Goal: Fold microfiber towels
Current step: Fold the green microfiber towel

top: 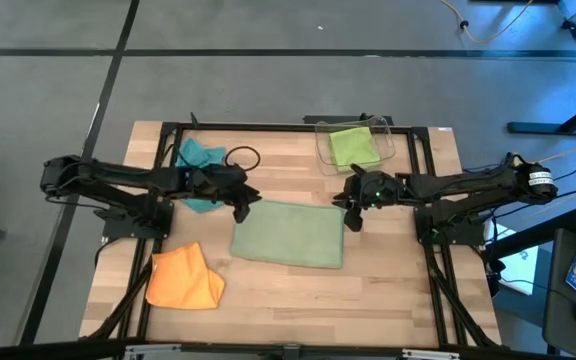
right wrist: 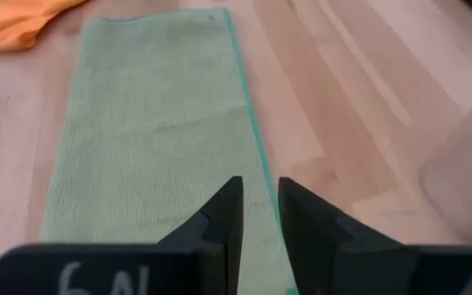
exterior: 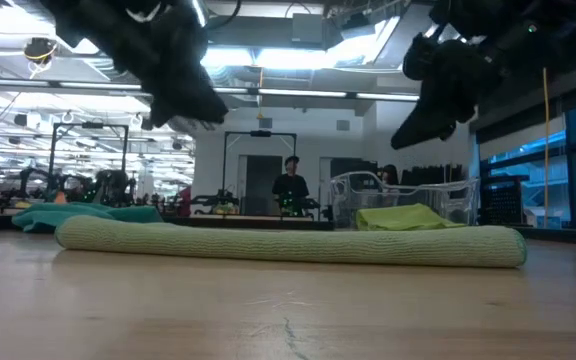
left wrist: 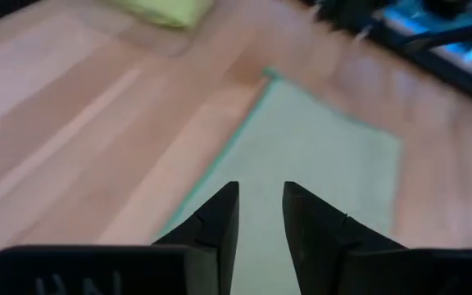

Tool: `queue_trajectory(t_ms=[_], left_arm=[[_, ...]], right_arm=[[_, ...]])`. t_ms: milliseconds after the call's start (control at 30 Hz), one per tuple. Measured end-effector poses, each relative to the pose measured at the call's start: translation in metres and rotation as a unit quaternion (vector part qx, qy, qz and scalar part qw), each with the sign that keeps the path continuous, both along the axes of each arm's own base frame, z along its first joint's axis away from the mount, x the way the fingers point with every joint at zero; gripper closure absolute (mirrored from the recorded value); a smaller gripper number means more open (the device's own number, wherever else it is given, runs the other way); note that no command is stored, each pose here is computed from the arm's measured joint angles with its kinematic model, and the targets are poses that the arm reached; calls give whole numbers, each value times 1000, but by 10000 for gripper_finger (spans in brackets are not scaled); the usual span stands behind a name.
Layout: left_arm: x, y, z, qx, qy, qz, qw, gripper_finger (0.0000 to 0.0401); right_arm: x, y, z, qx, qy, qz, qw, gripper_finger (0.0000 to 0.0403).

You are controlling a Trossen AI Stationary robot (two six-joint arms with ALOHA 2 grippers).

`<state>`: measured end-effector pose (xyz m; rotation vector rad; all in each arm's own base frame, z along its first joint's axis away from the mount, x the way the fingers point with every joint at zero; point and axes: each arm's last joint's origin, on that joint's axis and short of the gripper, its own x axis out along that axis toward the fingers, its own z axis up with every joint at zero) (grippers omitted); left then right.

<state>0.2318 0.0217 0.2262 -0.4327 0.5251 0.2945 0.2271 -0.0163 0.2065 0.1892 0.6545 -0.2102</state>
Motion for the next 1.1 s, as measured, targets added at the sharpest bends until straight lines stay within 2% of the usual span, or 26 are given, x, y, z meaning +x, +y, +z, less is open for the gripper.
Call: queue_trajectory(t_ms=[200,300,467,600,733,900,1000,1100], left_arm=[[26,-29,-10,-25,-50,-13,998,311],[40,-47,-23,-24,-62,-34,997,311],[66,-69,-34,-25,-56,-31,998,311],[101,-87,-29,39,-33,-65,997,312],[135,-100,-25,112,-8,-115,987,312],[168,-110,-25,204,-6,-169,964,312],[184,-115,-34,212,2,-169,963,312],[193,-116,-48,169,16,-132,977,312]], right_arm=[[2,0,4,-32,-1,25,999,321],[1,0,3,-28,6,23,999,321],[-4,0,-3,-9,41,10,999,321],[-15,2,-7,-24,96,30,995,321],[-28,6,-7,-29,141,48,988,321],[-44,11,-6,11,179,17,984,321],[-51,12,-2,35,177,-12,983,321],[-57,13,3,37,164,-45,985,321]])
